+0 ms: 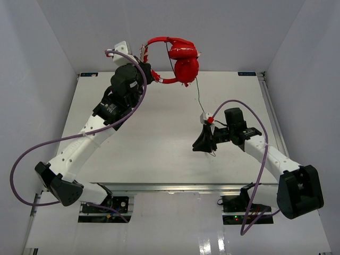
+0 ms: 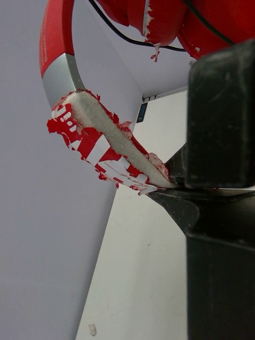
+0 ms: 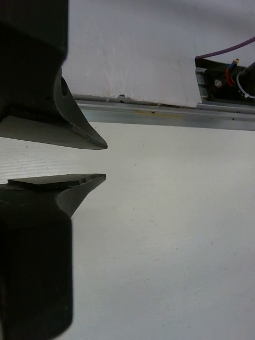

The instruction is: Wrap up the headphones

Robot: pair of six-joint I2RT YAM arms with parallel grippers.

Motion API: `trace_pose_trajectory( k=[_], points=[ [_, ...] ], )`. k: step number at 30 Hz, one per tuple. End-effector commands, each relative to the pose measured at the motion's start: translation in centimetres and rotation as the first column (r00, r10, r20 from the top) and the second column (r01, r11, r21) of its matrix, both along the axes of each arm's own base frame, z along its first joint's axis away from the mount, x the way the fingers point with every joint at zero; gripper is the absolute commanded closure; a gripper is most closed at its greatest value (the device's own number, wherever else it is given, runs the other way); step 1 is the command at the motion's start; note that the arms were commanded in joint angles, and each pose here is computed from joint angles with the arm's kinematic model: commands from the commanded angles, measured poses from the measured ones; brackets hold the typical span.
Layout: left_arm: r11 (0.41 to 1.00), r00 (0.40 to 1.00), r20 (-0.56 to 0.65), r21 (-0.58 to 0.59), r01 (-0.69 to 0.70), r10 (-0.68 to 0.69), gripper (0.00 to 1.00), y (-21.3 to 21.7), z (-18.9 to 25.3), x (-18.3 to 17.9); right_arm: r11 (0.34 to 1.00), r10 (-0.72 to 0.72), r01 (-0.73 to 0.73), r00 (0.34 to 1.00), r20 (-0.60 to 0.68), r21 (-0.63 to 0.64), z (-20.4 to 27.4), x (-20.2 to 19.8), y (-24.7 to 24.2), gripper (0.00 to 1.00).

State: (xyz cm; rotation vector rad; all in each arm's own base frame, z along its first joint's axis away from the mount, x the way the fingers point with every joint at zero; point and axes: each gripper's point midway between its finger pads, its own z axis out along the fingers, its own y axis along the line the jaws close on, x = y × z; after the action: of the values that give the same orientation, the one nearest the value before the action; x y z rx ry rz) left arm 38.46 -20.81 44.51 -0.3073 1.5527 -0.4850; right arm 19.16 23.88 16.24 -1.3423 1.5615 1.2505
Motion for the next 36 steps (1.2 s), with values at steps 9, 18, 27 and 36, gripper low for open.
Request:
trace_pose_trajectory(
  k=[9, 18, 27, 36],
  points=[
    [0.982, 0.982, 0.186, -0.178, 0.06, -0.027, 1.0, 2.5, 4.7, -3.6, 0.998, 0.024, -0.015, 0.989, 0.149, -0.062, 1.8, 1.3, -0.4, 0.42],
    [0.976, 0.969, 0.227, -0.172, 0.136, -0.095, 1.0, 3.4, 5.6, -6.7, 0.994, 0.108, -0.11, 0.966, 0.236, -0.007, 3.8, 2.4, 0.8, 0.32],
    [0.956, 0.948, 0.254, -0.17, 0.24, -0.193, 1.0, 2.6, 5.9, -8.7, 0.997, 0.073, -0.064, 0.965, 0.253, -0.041, 3.6, 5.2, 0.8, 0.26],
    [0.958, 0.952, 0.233, -0.162, 0.238, -0.197, 1.0, 3.1, 5.3, -9.4, 0.984, 0.121, -0.155, 0.943, 0.311, 0.089, 6.8, 5.6, 1.2, 0.25]
  ],
)
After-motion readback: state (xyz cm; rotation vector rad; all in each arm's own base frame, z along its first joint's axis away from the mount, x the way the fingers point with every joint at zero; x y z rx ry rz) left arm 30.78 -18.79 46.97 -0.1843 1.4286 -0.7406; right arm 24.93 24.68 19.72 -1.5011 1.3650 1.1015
